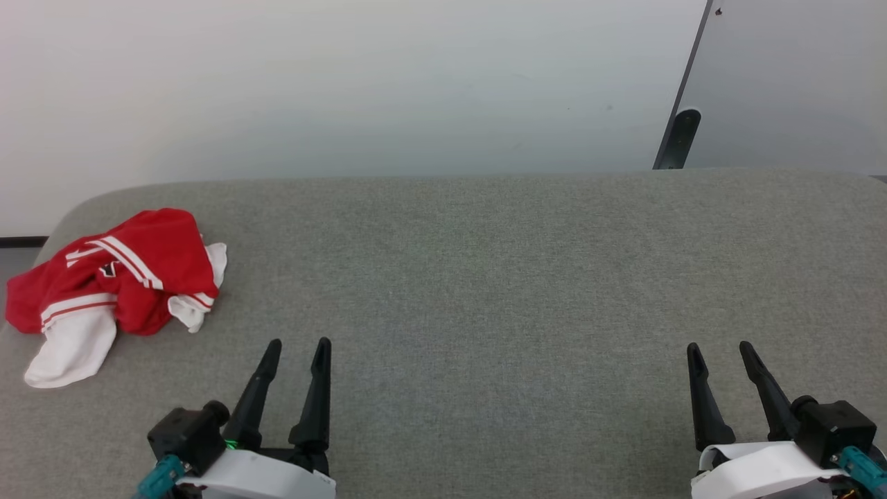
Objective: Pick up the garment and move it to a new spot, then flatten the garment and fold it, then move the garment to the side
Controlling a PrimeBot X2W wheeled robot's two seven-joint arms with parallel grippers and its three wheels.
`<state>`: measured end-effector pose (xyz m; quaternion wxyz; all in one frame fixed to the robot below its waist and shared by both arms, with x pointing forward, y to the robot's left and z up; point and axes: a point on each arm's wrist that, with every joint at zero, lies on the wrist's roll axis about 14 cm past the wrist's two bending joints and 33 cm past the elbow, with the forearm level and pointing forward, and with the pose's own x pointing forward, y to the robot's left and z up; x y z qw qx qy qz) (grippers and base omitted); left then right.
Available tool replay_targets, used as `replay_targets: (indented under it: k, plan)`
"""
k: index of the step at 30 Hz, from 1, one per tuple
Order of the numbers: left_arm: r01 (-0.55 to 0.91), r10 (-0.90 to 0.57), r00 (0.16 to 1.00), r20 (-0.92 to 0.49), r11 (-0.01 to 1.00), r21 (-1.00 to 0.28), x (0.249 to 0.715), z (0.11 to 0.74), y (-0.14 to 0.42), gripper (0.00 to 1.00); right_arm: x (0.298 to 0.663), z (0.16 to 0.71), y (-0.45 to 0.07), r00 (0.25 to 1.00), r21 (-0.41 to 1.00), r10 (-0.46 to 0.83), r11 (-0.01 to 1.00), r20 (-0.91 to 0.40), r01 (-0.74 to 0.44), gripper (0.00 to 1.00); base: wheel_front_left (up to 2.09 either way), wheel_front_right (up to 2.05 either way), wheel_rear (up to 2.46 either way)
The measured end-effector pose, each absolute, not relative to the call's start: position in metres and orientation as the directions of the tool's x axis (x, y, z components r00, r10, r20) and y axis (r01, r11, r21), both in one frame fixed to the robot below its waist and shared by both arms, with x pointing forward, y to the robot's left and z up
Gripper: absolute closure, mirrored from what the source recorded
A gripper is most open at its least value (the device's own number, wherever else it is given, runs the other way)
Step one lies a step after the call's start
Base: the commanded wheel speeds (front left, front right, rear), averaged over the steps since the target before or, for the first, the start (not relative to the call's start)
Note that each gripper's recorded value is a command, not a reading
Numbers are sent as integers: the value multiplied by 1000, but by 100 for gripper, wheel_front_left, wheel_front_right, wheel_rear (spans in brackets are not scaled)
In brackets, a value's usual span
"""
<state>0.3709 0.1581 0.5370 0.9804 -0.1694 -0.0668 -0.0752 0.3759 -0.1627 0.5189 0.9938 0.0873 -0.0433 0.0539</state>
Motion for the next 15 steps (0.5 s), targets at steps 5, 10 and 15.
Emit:
replay_targets:
  k: [5,10,15]
  plan:
    - [172,-126,978,167,940,-294,370,539,159,0,376,520,-160,988,122,113,985,103,-125,0,0,0,0]
    - [165,-122,977,174,951,-261,369,540,163,0,376,522,-158,986,60,127,989,112,-134,0,0,0,0]
    - [145,-103,977,188,963,-229,366,544,172,0,375,523,-157,984,7,136,990,117,-138,0,0,0,0]
